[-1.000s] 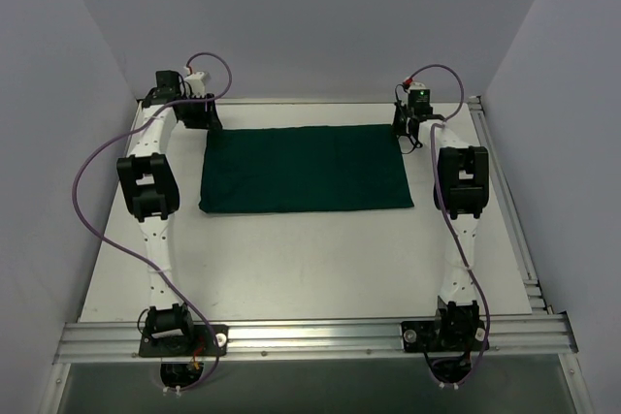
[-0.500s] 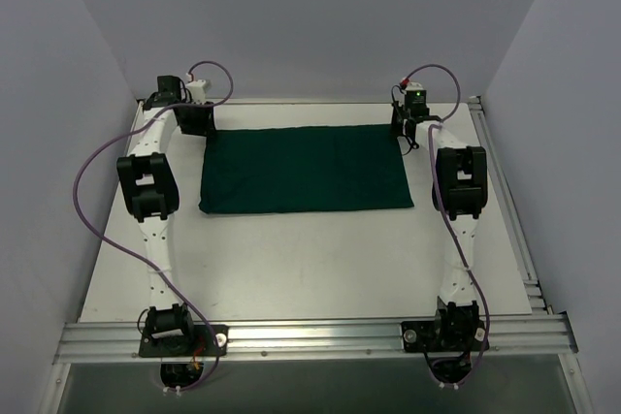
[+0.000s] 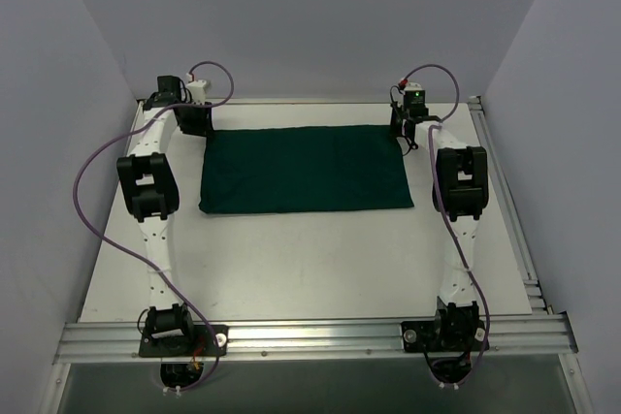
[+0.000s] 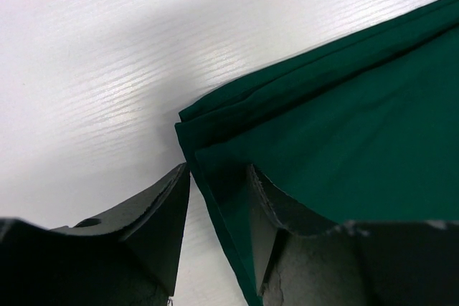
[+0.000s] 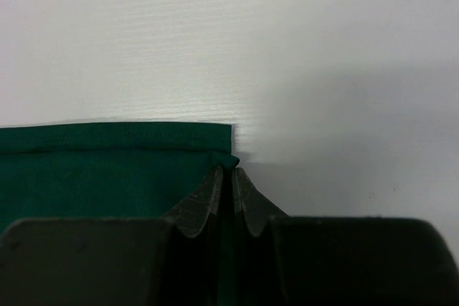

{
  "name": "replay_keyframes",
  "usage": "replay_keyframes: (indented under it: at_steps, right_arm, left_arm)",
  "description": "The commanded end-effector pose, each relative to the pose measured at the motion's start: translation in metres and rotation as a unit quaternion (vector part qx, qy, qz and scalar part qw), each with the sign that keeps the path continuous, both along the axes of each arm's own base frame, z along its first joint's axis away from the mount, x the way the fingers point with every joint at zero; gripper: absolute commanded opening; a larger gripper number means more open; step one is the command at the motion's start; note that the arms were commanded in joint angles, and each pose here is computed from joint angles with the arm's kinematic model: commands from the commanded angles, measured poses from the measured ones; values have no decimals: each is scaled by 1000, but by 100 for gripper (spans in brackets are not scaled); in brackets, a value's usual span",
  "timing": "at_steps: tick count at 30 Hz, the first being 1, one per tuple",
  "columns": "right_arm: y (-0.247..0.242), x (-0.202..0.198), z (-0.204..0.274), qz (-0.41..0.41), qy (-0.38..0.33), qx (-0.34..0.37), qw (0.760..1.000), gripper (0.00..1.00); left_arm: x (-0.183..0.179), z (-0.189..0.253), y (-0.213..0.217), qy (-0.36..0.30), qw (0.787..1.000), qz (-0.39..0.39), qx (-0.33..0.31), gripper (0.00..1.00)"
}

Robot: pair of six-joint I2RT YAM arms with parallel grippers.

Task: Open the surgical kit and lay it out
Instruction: Open the surgical kit at the center of the board.

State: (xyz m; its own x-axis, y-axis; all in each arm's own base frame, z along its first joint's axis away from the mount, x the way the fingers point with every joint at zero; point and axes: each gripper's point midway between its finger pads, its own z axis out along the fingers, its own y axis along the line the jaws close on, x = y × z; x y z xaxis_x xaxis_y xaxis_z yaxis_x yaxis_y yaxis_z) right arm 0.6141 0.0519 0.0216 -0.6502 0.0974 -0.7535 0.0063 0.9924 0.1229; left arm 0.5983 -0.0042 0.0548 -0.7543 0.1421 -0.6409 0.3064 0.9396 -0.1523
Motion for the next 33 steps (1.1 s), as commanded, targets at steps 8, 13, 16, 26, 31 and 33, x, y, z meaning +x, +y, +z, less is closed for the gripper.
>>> replay_keyframes:
  at_steps: [8,13,16,26,31,33]
  right_arm:
    - [7,-1,47,11,-34,-5,999,0]
    - [7,-2,45,11,-32,-4,999,0]
    - [7,-2,49,12,-35,-5,999,0]
    - [7,-8,99,10,-84,3,996,0]
    - [5,-18,110,13,-86,-2,996,0]
    - [4,-21,109,13,-84,-4,996,0]
  left_arm:
    - [6,-8,-7,8,1000,-11,-19,46]
    - [7,-8,-13,10,999,-7,-37,23]
    - [6,2,-14,2,999,-8,-41,3]
    - [-1,67,-11,-48,997,-13,-50,2]
    - [-14,83,-12,-49,997,-20,-57,2]
    - [-19,86,-14,-49,997,-22,-59,2]
